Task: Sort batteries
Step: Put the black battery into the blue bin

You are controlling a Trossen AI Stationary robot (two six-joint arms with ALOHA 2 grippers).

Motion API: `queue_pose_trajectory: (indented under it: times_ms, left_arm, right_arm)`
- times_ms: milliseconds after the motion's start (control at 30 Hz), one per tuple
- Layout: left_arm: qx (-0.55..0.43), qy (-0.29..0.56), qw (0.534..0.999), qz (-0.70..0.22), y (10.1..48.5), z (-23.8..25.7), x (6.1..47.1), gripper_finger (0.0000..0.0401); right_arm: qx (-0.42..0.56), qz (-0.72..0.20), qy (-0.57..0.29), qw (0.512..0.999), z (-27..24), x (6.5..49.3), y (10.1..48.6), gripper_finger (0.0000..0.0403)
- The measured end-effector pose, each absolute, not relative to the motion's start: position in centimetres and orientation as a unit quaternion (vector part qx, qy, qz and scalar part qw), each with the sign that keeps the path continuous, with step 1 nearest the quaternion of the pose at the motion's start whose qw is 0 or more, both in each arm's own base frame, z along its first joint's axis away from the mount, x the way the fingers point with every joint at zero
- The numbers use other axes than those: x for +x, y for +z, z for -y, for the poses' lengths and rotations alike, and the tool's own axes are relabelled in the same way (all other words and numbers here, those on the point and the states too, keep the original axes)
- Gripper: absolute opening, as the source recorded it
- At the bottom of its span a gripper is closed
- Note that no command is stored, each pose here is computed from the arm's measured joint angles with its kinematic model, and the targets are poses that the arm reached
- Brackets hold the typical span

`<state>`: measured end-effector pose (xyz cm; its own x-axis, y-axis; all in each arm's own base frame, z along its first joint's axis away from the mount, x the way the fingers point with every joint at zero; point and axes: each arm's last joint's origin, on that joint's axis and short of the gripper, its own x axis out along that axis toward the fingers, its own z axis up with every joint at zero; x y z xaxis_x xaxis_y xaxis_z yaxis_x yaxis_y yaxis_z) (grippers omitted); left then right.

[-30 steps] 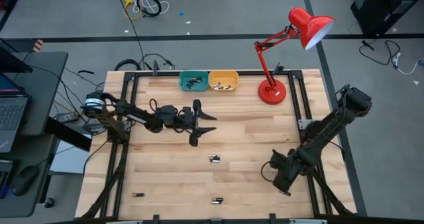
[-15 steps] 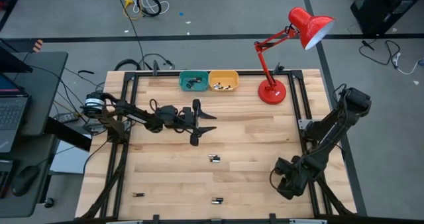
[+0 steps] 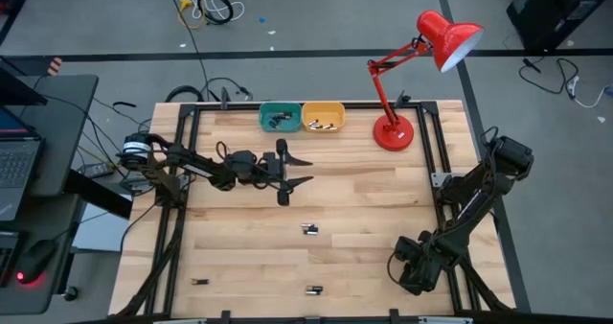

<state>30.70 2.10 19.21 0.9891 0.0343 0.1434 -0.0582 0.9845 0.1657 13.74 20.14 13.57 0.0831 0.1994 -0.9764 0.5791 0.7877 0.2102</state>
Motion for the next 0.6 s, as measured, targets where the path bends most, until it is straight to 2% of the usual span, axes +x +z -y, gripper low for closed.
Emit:
queue_pose_trajectory:
  times_ms: [200,467,600]
  left_arm:
    - [0.078,0.022,0.994,0.067,19.14,-2.10,30.72,0.0192]
    - [0.074,0.022,0.995,0.062,19.04,-2.11,30.73,0.0192]
    - [0.072,0.022,0.995,0.060,19.01,-2.11,30.73,0.0192]
  right_arm:
    - [0.275,-0.670,-0.163,0.670,-19.69,13.44,13.43,0.0111]
    - [0.264,-0.671,-0.178,0.670,-19.29,13.39,13.38,0.0022]
    - [0.262,-0.669,-0.184,0.671,-19.19,13.35,13.36,0.0022]
